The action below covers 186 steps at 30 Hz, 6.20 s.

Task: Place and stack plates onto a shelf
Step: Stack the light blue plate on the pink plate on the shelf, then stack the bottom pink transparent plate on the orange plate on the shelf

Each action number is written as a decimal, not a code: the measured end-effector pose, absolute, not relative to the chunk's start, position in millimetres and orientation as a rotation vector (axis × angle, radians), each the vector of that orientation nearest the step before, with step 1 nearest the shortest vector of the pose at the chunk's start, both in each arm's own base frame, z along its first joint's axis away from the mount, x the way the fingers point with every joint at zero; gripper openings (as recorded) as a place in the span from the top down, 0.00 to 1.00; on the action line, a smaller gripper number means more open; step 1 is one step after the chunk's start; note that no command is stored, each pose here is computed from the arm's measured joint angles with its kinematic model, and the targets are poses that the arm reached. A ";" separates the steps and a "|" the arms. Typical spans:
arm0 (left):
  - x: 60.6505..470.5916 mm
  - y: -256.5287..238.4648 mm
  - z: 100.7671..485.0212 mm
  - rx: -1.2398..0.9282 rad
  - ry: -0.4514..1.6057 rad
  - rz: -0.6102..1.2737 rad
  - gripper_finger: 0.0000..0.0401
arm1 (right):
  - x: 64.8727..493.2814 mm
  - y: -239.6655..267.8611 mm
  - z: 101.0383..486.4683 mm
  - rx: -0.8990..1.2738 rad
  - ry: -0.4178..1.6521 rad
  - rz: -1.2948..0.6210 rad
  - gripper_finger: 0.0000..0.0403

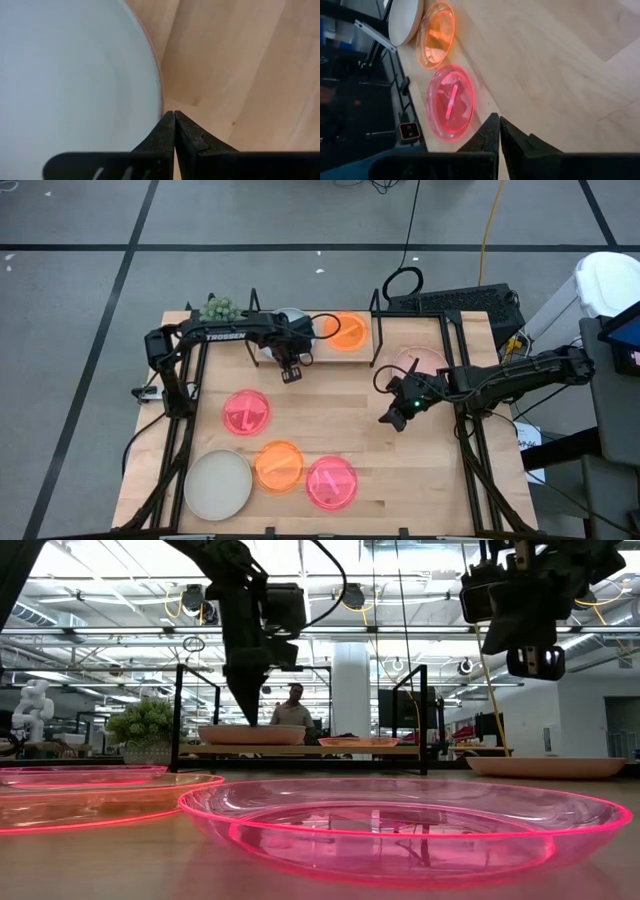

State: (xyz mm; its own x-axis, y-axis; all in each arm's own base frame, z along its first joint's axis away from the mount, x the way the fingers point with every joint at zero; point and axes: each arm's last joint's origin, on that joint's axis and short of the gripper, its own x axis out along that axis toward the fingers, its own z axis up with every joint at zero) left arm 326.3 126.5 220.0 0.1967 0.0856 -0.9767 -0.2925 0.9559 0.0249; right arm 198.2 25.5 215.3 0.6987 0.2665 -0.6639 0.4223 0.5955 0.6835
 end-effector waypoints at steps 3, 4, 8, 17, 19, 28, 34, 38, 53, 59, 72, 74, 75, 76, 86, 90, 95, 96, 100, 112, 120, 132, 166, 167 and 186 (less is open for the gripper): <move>326.5 115.9 229.8 -0.215 1.314 0.285 0.99 | 197.9 26.3 215.3 0.963 0.839 -0.080 1.00; 326.4 110.8 233.9 -0.223 1.301 0.287 0.99 | 197.6 26.6 215.2 0.966 0.846 -0.070 1.00; 325.9 86.2 252.0 -0.265 1.237 0.298 0.99 | 197.5 26.7 215.1 0.958 0.851 -0.062 1.00; 327.8 15.5 282.4 -0.412 1.108 0.081 0.99 | 195.5 27.3 213.3 1.032 0.890 -0.087 1.00; 335.3 1.5 287.4 -0.444 1.037 -0.046 0.99 | 194.9 27.4 212.8 1.087 0.900 -0.119 1.00; 349.5 -35.6 288.4 -0.518 0.946 -0.108 0.99 | 194.1 31.4 212.2 1.289 0.888 -0.260 1.00; 344.6 -69.8 288.1 -0.442 0.945 -0.094 0.99 | 192.7 46.3 213.8 1.362 0.912 -0.243 1.00; 338.1 -89.9 264.1 -0.476 0.908 -0.137 0.99 | 190.4 59.9 214.8 1.402 0.894 -0.267 1.00; 248.2 -93.7 225.8 -0.772 0.925 0.001 0.99 | 188.6 94.7 213.2 1.477 0.629 -0.414 1.00; 235.1 -88.2 214.8 -0.883 0.934 0.061 0.94 | 199.5 105.7 199.6 1.504 0.708 -0.399 1.00; 225.0 -86.4 203.6 -0.878 1.028 0.121 0.74 | 232.4 126.1 177.0 1.684 0.636 -0.330 0.83; 223.5 -85.9 202.4 -0.860 1.045 0.126 0.69 | 237.7 129.1 176.0 1.711 0.613 -0.293 0.80; 223.0 -85.6 202.0 -0.850 1.051 0.126 0.66 | 239.4 130.1 174.1 1.715 0.610 -0.288 0.79; 222.5 -85.4 201.5 -0.839 1.057 0.126 0.64 | 241.1 131.1 171.9 1.721 0.607 -0.286 0.78; 220.3 -84.3 199.8 -0.816 1.078 0.142 0.46 | 245.1 142.5 144.0 1.686 0.735 -0.359 0.78; 220.1 -84.2 199.6 -0.816 1.078 0.149 0.46 | 246.0 144.1 135.9 1.647 0.751 -0.368 0.78; 219.8 -84.0 199.4 -0.817 1.079 0.156 0.46 | 249.4 146.1 123.6 1.576 0.765 -0.355 0.78; 219.9 -84.0 199.4 -0.817 1.079 0.156 0.46 | 250.2 146.7 121.5 1.575 0.764 -0.353 0.78; 219.8 -83.9 199.3 -0.816 1.080 0.157 0.46 | 253.0 148.3 114.8 1.577 0.762 -0.347 0.78; 221.5 -84.1 200.4 -0.818 1.055 0.154 0.46 | 263.7 154.2 106.1 1.513 0.753 -0.290 0.78; 224.1 -83.9 202.1 -0.842 1.007 0.181 0.46 | 280.4 163.3 108.8 1.406 0.886 -0.260 0.78; 224.5 -84.0 202.3 -0.848 1.002 0.184 0.46 | 277.6 161.6 125.2 1.437 0.864 -0.250 0.78; 225.7 -84.7 203.3 -0.844 0.988 0.167 0.46 | 271.5 151.0 111.5 1.422 0.932 -0.394 0.81; 225.7 -84.7 203.4 -0.844 0.988 0.167 0.46 | 272.2 149.7 111.3 1.417 0.930 -0.395 0.83; 226.2 -83.4 203.3 -0.854 0.958 0.215 0.46 | 286.7 97.8 147.4 1.341 0.840 -0.303 1.00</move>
State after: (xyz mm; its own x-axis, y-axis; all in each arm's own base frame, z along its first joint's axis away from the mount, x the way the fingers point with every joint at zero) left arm 226.2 -83.4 203.3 0.5819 -0.1952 -0.7895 -0.5143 0.6637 -0.5431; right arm 286.7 97.8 147.4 0.6801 0.2634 -0.6841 0.6396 0.2427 0.7294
